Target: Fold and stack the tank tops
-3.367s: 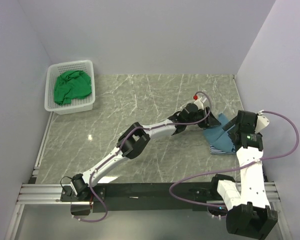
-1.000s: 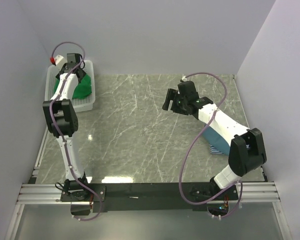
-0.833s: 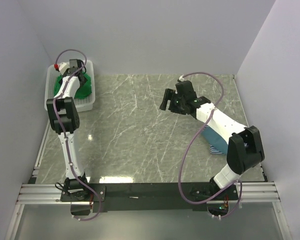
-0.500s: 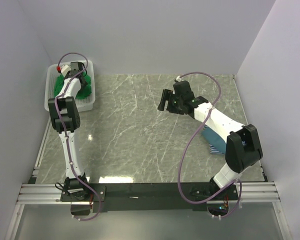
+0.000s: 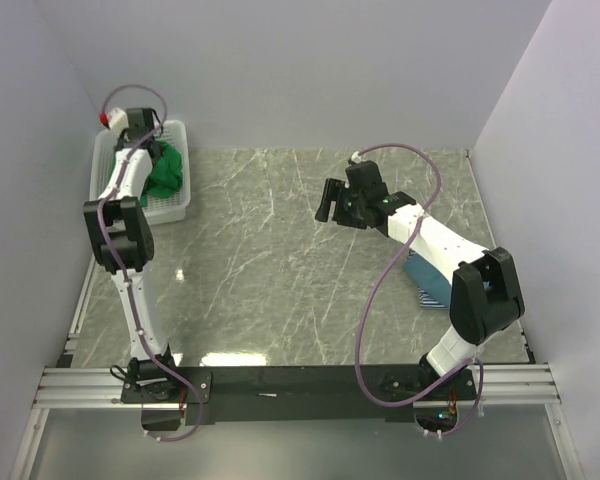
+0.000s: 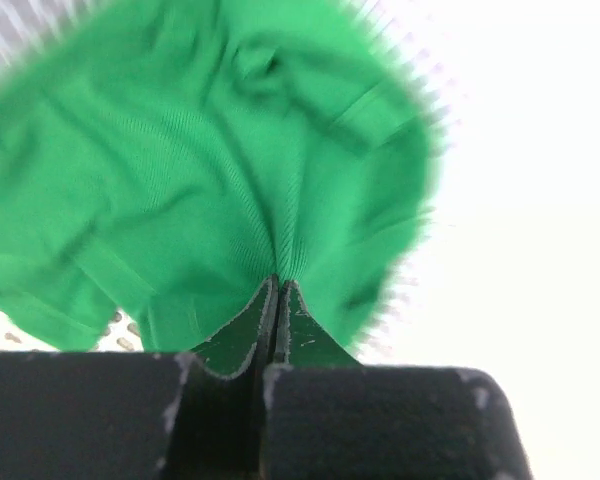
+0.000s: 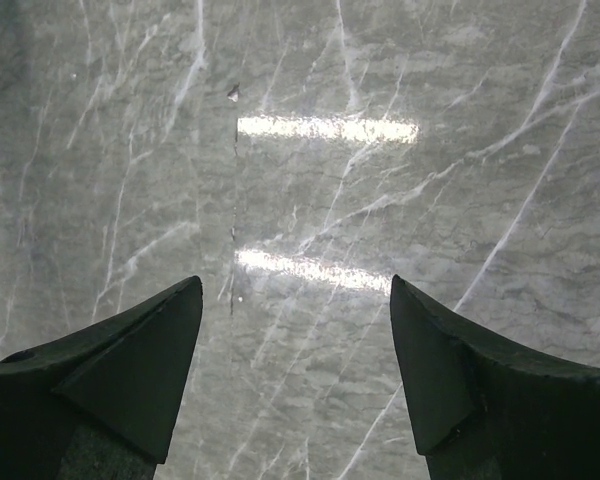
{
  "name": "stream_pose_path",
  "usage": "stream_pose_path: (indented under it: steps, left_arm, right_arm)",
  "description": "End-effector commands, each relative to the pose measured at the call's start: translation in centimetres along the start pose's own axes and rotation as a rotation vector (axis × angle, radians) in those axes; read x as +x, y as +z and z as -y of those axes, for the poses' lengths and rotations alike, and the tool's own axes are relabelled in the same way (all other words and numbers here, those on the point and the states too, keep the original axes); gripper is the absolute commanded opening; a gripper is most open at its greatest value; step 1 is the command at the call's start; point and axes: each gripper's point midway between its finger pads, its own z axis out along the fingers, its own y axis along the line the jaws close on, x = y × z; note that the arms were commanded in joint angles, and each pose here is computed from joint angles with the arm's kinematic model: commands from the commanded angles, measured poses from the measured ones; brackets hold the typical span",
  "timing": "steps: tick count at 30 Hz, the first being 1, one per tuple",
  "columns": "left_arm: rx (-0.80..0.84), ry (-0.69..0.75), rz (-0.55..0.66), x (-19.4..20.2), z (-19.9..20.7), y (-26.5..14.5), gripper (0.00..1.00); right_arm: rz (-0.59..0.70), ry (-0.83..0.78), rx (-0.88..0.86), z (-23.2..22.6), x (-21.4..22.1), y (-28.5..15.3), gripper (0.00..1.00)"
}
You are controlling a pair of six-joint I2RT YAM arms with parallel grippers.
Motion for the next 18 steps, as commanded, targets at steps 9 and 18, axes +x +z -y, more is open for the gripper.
stream_pose_path:
  steps: [9, 18]
  left_arm:
    - [0.437, -0.123, 0.394, -19.3, 7.6, -21.0, 0.0]
    - [0.76, -0.133, 0.608, -25.7, 12.3, -37.5, 0.0]
  right_arm:
    - [0.062, -0.017, -0.055, -2.3, -2.6, -0.7, 0.81]
    - [0.112, -0.058, -0.063, -3.4, -5.0, -2.2, 0.81]
